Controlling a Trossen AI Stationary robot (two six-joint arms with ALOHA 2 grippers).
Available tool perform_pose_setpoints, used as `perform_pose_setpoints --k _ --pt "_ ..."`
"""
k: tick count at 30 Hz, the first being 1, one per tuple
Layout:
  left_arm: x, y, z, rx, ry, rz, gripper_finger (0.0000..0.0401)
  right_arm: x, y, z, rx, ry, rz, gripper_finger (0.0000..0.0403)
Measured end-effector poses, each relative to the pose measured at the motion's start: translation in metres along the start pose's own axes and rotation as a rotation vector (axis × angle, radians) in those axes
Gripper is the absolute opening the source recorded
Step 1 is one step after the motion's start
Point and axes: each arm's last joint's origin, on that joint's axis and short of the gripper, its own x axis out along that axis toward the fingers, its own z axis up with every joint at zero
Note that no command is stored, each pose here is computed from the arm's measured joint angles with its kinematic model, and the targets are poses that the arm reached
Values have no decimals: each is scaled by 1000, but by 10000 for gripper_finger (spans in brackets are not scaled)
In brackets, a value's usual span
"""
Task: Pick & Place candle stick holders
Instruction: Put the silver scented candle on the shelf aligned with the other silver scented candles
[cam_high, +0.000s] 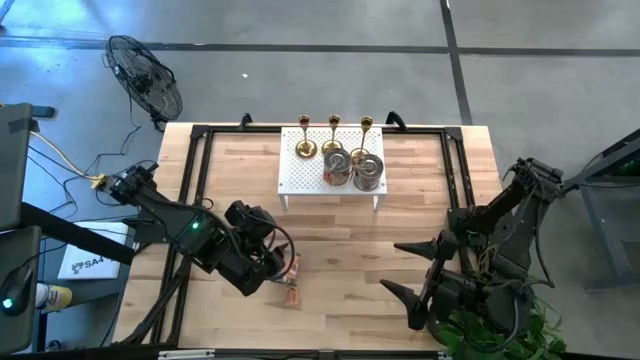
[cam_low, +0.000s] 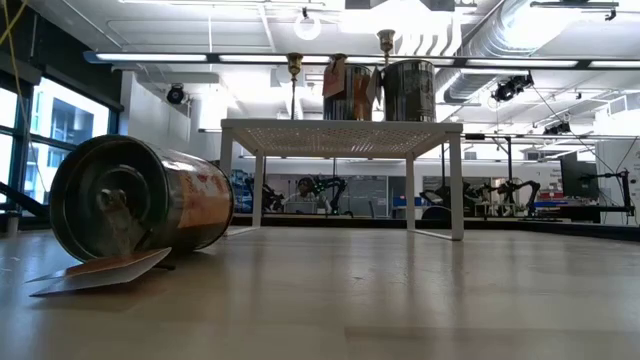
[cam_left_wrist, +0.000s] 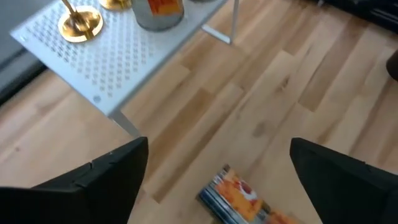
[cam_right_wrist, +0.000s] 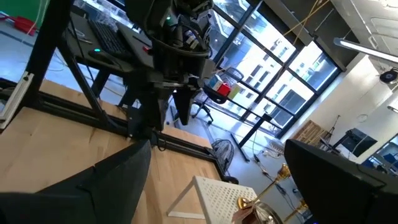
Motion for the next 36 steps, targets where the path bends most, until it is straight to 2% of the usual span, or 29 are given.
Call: perform_pose_setpoints --k 3,7,10,13,16,22,29,36 --pt "0 0 -1 -13 36 -15 377 2 1 -2 10 -1 23 364" --pt "0 -1 -1 -36 44 -18 394 9 3 -7 23 4 73 364" --pt "0 -1 -2 -1 69 -30 398 17 4 -12 31 11 143 364" --pt "0 -2 -5 49 161 -75 395 26 5 -20 43 35 242 364" --pt "-1 -4 -8 48 268 -128 395 34 5 -26 71 72 310 364" --pt "-3 -6 -11 39 398 -202 395 42 3 -36 81 143 324 364" --pt "-3 -8 -10 30 403 -225 395 47 3 -41 73 179 394 364" --pt "-3 -12 -9 12 394 -263 395 48 2 -42 77 182 395 364"
